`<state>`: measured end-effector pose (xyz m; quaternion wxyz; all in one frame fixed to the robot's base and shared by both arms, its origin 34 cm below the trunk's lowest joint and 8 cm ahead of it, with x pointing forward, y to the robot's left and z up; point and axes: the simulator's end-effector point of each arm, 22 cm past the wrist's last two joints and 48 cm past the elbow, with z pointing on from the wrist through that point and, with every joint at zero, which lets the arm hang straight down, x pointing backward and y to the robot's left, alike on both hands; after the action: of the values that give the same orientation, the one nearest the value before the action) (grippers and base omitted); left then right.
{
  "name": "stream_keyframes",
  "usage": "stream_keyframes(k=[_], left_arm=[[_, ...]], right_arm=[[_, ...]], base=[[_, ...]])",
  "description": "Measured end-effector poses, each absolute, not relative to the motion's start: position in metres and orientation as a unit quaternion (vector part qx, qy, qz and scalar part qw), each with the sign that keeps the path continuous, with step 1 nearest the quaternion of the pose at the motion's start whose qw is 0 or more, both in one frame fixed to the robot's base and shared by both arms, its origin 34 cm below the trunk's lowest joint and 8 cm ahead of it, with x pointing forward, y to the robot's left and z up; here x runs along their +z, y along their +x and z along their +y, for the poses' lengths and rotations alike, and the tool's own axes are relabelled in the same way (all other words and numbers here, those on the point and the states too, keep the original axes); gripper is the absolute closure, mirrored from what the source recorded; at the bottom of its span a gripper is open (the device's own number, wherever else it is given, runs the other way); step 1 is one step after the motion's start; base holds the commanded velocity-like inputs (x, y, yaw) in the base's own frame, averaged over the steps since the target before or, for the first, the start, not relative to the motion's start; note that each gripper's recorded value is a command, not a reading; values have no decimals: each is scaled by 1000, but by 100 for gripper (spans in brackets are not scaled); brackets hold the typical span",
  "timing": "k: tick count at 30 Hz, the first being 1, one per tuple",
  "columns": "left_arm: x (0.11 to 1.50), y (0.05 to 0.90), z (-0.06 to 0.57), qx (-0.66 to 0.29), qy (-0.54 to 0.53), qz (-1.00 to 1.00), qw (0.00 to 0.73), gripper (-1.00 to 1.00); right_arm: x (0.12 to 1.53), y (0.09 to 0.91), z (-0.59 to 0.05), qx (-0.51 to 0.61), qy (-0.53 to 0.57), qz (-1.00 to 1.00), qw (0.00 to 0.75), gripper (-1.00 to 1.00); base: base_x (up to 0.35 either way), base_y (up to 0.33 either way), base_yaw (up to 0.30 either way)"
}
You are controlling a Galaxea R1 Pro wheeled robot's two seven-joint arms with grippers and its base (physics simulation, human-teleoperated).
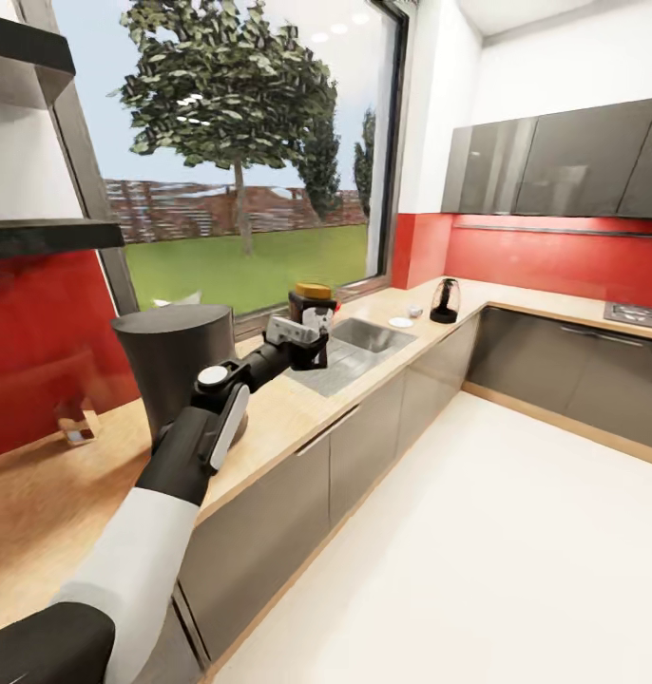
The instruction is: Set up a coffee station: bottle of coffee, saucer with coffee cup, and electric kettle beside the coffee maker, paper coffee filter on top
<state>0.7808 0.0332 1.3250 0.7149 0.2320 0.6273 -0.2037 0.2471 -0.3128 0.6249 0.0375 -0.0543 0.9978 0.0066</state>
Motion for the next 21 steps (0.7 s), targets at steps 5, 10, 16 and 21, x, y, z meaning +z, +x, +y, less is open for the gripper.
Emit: stream_keyframes(k=[5,10,16,21], left_arm=[[1318,780,31,-192,242,631,712,100],[1317,780,30,-190,243,632,711,100],[1301,774,30,-195,241,637,706,100],[1290,765,30,-200,239,638,704,100]], right_arm=[[625,248,-313,6,-54,998,38,-100],[625,249,-314,4,-55,998,40,-100],[625,250,-314,4,-55,998,41,-100],[626,253,-316,2,-54,998,45,-100]], base=[[-284,-157,134],[-257,-155,19],[-42,-24,1],[-5,-3,0]])
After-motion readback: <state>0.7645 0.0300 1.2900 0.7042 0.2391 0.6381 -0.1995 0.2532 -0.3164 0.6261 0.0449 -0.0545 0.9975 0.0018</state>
